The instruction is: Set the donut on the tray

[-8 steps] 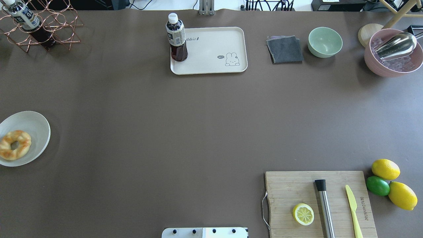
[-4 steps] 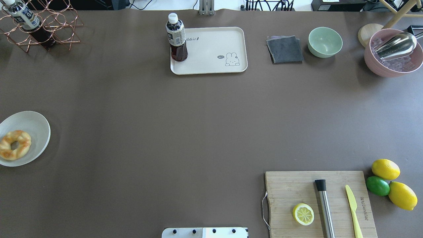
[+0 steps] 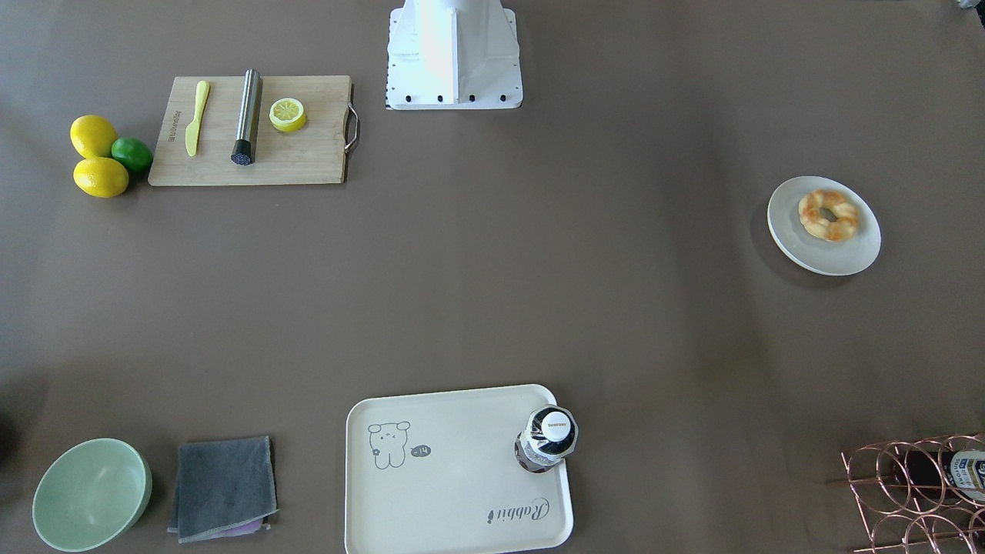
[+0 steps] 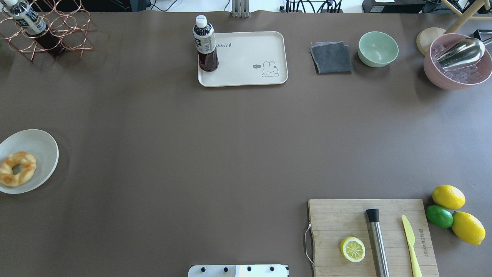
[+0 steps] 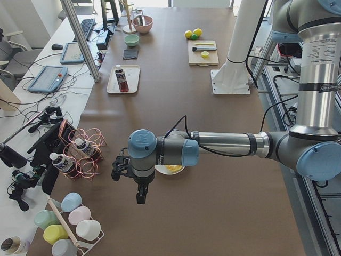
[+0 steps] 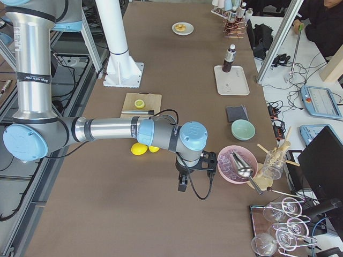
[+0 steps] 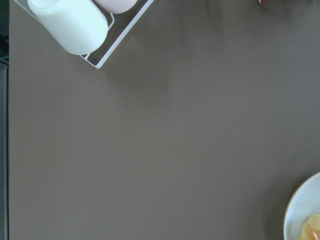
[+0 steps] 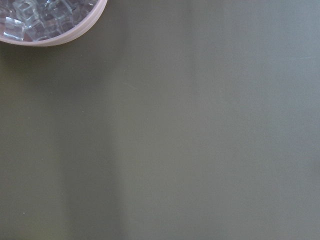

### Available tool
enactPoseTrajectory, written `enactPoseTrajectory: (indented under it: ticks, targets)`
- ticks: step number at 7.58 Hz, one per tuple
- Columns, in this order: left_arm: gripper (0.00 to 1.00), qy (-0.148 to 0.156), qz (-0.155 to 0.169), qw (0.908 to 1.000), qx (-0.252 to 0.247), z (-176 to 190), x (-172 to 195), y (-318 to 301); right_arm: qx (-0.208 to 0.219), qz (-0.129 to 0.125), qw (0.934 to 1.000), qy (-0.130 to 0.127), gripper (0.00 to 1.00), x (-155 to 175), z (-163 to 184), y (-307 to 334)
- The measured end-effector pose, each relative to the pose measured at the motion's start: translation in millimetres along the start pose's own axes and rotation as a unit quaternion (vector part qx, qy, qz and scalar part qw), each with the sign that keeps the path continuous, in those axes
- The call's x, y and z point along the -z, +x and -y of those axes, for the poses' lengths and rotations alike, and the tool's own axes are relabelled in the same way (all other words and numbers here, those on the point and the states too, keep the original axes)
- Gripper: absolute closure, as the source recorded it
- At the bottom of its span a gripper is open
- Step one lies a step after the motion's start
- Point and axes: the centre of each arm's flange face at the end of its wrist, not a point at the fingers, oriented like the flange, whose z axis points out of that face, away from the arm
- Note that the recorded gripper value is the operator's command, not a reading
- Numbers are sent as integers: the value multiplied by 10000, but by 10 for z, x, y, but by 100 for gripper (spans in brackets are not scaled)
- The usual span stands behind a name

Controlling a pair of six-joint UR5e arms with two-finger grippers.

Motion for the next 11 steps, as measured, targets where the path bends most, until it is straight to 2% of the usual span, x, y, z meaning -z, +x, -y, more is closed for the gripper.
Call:
enactPoseTrajectory:
  ticks: [3,5,11]
  targets:
    - [2,183,67,9997,-127,-75,-56,-51,-3,6,10000,4,0,1,-24,-5]
    - [2,124,198,9997,-107,-106,-120,-99,-8,8,10000,0,0,-2,-27,-1]
    - [2,73,240,9996,-126,-171,-176,-138,-8,9,10000,-7,0,-10,-34,5]
